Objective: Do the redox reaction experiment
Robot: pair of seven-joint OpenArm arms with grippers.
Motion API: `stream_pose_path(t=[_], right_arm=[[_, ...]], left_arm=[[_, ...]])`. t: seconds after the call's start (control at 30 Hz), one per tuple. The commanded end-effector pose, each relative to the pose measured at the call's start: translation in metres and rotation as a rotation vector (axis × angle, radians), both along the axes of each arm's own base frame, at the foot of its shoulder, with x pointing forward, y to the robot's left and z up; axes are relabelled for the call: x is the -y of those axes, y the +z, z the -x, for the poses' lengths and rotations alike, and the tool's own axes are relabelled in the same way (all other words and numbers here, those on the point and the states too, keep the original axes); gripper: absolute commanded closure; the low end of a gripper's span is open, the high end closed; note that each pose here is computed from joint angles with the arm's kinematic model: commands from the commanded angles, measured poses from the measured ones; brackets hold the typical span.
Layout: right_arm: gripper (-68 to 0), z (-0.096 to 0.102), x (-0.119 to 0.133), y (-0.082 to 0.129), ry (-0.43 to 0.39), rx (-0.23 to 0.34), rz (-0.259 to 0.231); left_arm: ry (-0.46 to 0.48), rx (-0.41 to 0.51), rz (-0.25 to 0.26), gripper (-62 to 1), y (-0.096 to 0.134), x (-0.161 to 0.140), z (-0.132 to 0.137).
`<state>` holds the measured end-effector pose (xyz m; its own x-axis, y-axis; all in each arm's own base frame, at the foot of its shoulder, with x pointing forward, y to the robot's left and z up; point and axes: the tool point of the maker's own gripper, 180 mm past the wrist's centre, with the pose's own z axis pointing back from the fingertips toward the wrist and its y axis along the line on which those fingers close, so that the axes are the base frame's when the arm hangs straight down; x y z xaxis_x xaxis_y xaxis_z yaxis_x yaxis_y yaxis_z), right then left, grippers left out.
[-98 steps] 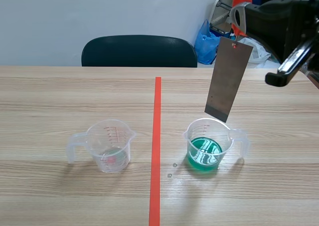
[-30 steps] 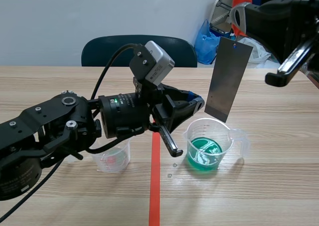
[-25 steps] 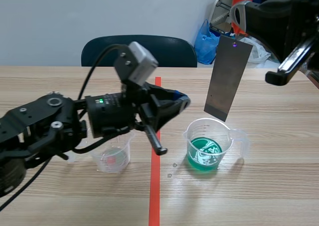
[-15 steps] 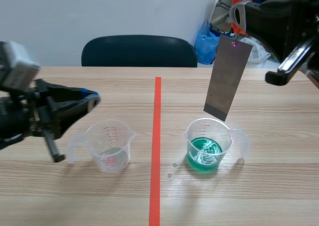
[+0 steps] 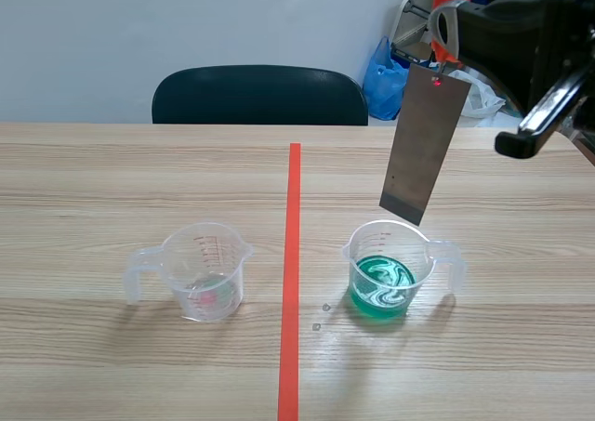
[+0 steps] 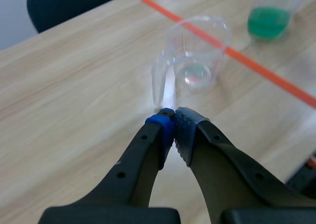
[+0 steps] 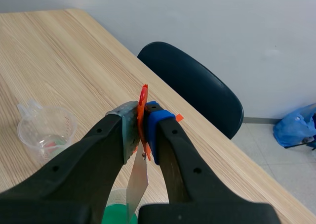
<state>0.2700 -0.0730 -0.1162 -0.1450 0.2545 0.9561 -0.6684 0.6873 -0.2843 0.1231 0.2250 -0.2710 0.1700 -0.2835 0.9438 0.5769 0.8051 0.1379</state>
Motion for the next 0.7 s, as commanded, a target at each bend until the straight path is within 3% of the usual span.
stream_pose_path(t=[0.0, 0.13, 0.3, 0.43, 0.53, 0.67], right_arm=[[-0.6, 0.001, -0.002, 0.012, 0.011, 0.037, -0.012], [-0.6, 0.001, -0.002, 0.012, 0.012, 0.038, -0.012], [-0.6, 0.001, -0.002, 0.012, 0.012, 0.038, -0.012], [-0.6, 0.001, -0.002, 0.012, 0.012, 0.038, -0.012], [-0.6, 0.001, -0.002, 0.012, 0.012, 0.038, -0.013], [-0.6, 0.001, -0.002, 0.012, 0.012, 0.038, -0.013]], left_arm=[[0.023, 0.02, 0.021, -1.9, 0.004, 0.002, 0.011], [0.042, -0.014, -0.023, -1.9, 0.004, -0.003, 0.049], [0.078, -0.014, -0.016, -1.9, 0.018, -0.005, 0.082], [0.132, 0.053, -0.004, -4.3, 0.033, -0.01, 0.085], [0.155, 0.073, -0.014, -20.2, 0.038, -0.014, 0.086], [0.18, 0.053, -0.032, -58.2, 0.034, -0.019, 0.087]])
